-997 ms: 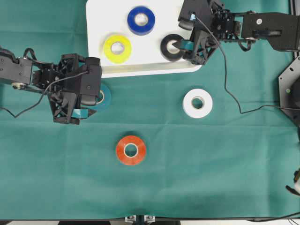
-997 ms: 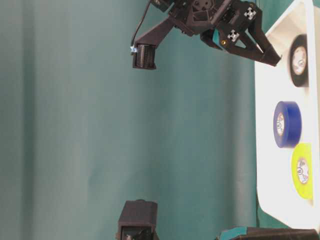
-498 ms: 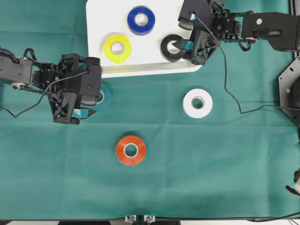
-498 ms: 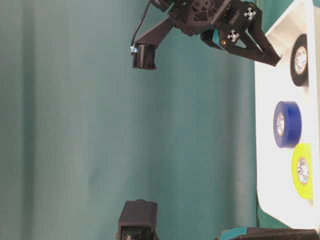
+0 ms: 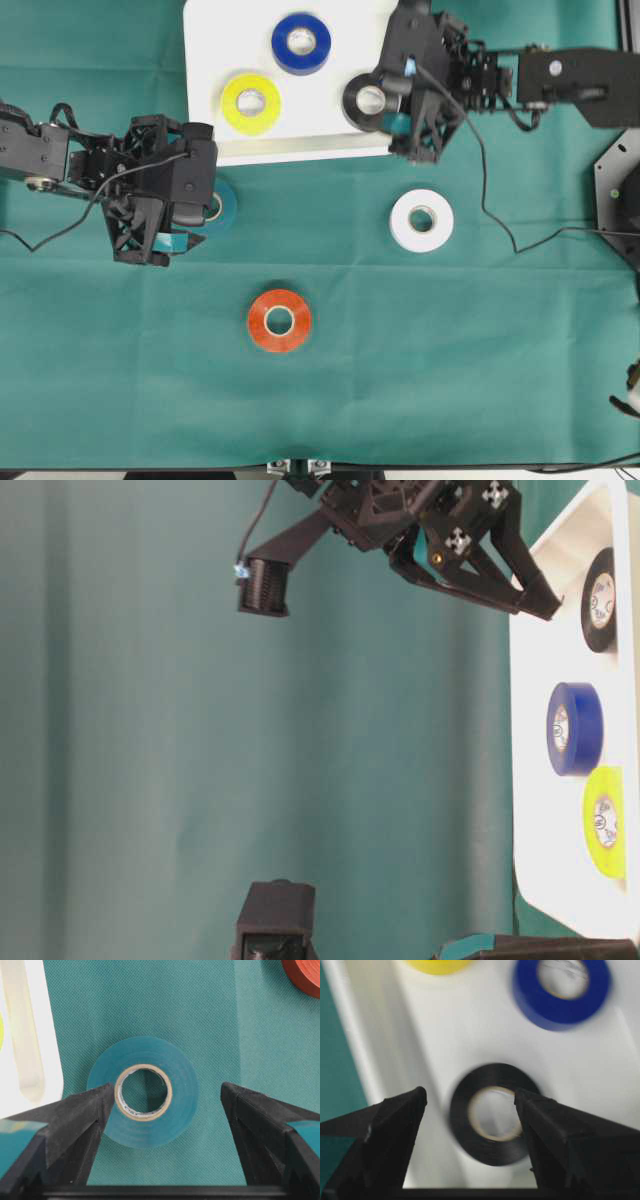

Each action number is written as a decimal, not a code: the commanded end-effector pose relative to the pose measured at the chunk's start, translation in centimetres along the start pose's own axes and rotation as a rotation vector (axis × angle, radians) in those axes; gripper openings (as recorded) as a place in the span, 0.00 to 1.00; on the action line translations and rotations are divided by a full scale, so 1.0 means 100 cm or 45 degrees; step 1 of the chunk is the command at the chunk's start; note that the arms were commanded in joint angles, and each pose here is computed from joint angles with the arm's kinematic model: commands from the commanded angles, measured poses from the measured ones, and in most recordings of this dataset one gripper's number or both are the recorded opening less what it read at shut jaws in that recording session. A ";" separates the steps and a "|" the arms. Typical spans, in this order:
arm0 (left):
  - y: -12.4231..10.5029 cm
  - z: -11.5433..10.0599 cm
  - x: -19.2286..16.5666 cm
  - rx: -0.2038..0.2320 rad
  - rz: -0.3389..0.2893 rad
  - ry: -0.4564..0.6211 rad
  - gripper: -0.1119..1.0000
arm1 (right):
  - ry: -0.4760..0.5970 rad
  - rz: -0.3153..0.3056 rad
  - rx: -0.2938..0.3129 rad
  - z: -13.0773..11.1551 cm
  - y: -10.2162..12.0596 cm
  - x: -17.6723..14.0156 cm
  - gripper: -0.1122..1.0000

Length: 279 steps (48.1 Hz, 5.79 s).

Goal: Put the tape alternately from left to right into the white case.
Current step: 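Release the black roll in the tray and withdraw the right gripper, then lower the left gripper onto the teal roll and grasp it, then carry the teal roll with the left gripper into the tray's top-left corner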

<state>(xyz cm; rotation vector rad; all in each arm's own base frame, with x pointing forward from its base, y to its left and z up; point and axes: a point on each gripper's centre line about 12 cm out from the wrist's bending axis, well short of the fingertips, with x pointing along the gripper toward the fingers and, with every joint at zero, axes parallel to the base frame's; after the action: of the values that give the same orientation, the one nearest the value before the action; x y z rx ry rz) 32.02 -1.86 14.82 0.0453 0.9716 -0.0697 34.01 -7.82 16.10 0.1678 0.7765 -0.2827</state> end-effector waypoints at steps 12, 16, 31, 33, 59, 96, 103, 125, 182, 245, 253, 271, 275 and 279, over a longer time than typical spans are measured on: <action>-0.001 0.008 -0.007 0.003 -0.002 -0.045 0.80 | -0.087 0.190 -0.151 0.008 0.065 -0.016 0.80; -0.001 0.008 -0.007 0.001 -0.003 -0.045 0.80 | -0.097 0.228 -0.178 0.007 0.077 -0.019 0.80; -0.002 0.007 -0.007 0.004 -0.005 -0.043 0.80 | -0.078 0.291 -0.188 -0.004 0.099 -0.022 0.80; -0.003 0.007 -0.006 0.004 -0.006 -0.041 0.80 | -0.073 0.296 -0.188 -0.005 0.100 -0.023 0.80; -0.002 0.005 -0.006 -0.212 -0.008 -0.011 0.80 | -0.071 0.297 -0.189 -0.006 0.101 -0.023 0.80; 0.021 -0.006 -0.002 -0.699 0.063 0.082 0.79 | -0.052 0.292 -0.196 -0.009 0.101 -0.018 0.80; 0.027 -0.009 0.004 -0.737 0.080 0.104 0.79 | -0.048 0.292 -0.196 -0.011 0.101 -0.017 0.80; 0.032 -0.010 0.020 -0.744 0.100 0.165 0.79 | -0.047 0.292 -0.201 -0.011 0.100 -0.017 0.80; 0.037 -0.017 0.039 -0.756 0.127 0.260 0.75 | -0.034 0.293 -0.207 -0.015 0.101 -0.012 0.80; 0.004 0.009 -0.006 -0.641 0.037 0.147 0.06 | -0.034 0.293 -0.205 -0.015 0.101 -0.012 0.80; 0.004 0.010 -0.006 -0.637 0.037 0.145 0.06 | -0.034 0.293 -0.205 -0.015 0.101 -0.012 0.80; 0.033 0.021 -0.017 -0.680 0.082 0.071 0.06 | -0.036 0.294 -0.204 -0.014 0.101 -0.012 0.80; 0.044 0.024 -0.020 -0.668 0.101 0.054 0.06 | -0.038 0.294 -0.204 -0.013 0.102 -0.012 0.80; 0.055 0.028 -0.022 -0.656 0.120 0.034 0.06 | -0.036 0.294 -0.204 -0.014 0.101 -0.012 0.80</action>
<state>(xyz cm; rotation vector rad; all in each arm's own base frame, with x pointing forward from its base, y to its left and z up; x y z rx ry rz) 32.74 2.65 16.37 -0.3857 1.0522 0.2663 35.11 2.17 15.70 0.0995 0.7677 -0.0127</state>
